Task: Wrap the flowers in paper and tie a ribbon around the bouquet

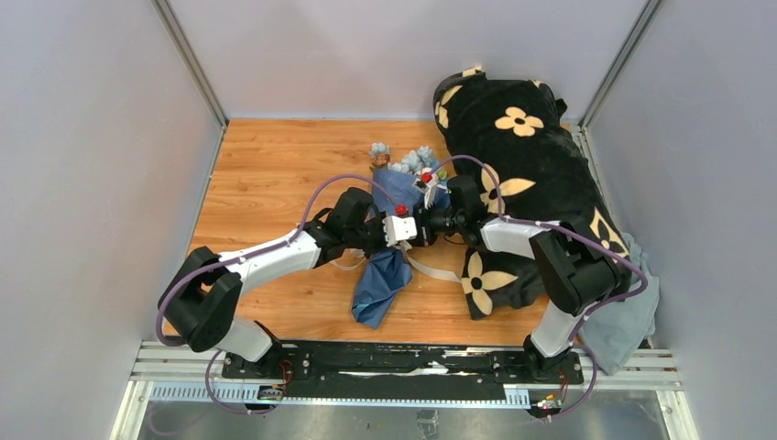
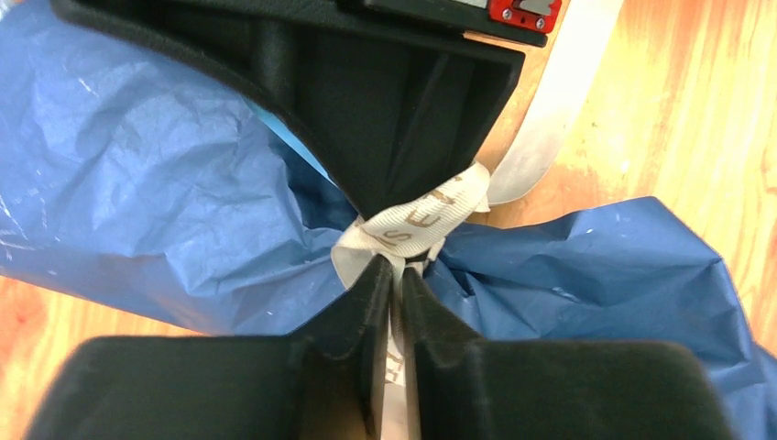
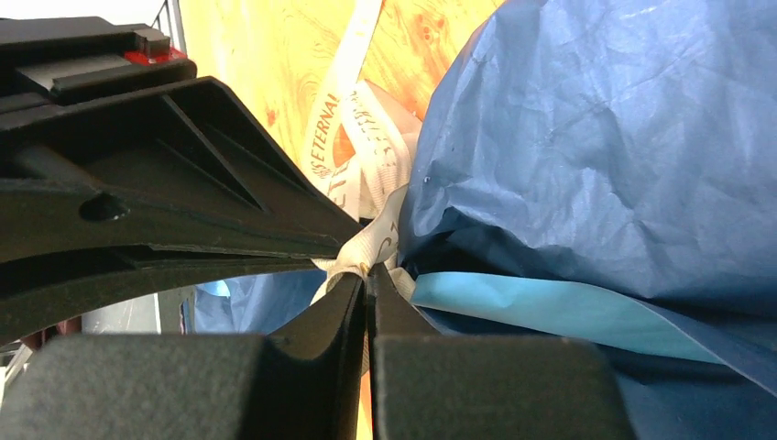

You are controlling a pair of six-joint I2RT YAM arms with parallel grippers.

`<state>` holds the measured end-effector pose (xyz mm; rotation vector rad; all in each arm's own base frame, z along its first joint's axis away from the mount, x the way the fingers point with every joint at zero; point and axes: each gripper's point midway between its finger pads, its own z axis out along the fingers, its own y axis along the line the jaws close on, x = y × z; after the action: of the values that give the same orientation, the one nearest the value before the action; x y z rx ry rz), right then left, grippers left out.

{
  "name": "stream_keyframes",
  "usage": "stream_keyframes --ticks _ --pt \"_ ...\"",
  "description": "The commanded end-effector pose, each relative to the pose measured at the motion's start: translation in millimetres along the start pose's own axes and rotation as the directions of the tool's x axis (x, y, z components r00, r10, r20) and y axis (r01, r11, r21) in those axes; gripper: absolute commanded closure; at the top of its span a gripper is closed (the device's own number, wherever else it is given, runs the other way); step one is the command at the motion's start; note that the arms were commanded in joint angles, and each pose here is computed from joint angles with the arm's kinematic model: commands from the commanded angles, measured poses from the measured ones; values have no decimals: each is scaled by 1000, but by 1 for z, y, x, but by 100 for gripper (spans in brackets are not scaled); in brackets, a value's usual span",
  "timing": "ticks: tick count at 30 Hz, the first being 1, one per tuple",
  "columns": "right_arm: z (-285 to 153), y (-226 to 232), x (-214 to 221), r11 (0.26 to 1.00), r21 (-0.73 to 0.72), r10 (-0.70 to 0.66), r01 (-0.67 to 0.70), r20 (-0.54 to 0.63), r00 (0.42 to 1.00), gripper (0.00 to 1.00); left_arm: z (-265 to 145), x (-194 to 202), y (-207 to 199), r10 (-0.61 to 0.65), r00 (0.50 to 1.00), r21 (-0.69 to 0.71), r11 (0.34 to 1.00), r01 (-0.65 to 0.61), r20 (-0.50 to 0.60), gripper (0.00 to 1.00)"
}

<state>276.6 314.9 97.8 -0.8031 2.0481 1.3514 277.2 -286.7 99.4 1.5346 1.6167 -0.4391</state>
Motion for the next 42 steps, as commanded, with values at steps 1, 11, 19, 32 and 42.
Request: stream_keyframes --ticks 1,11,19,32,42 --pt "-2 5 -10 998 26 -56 56 10 998 96 -11 -14 5 66 997 -7 998 -66 26 77" --pt "-3 8 -7 999 14 -41 42 -32 999 92 -22 -40 10 368 927 -45 930 -366 77 51" --pt "-2 11 -6 1000 -3 -13 12 -37 999 93 -8 -46 -9 524 844 -43 851 -523 118 50" --pt "-3 15 -8 1000 -19 -10 10 -34 999 96 5 -31 2 532 845 -71 846 -528 50 75" --pt "-8 10 -7 1000 23 13 -12 -48 999 88 -3 -30 14 552 834 -101 830 -549 7 100"
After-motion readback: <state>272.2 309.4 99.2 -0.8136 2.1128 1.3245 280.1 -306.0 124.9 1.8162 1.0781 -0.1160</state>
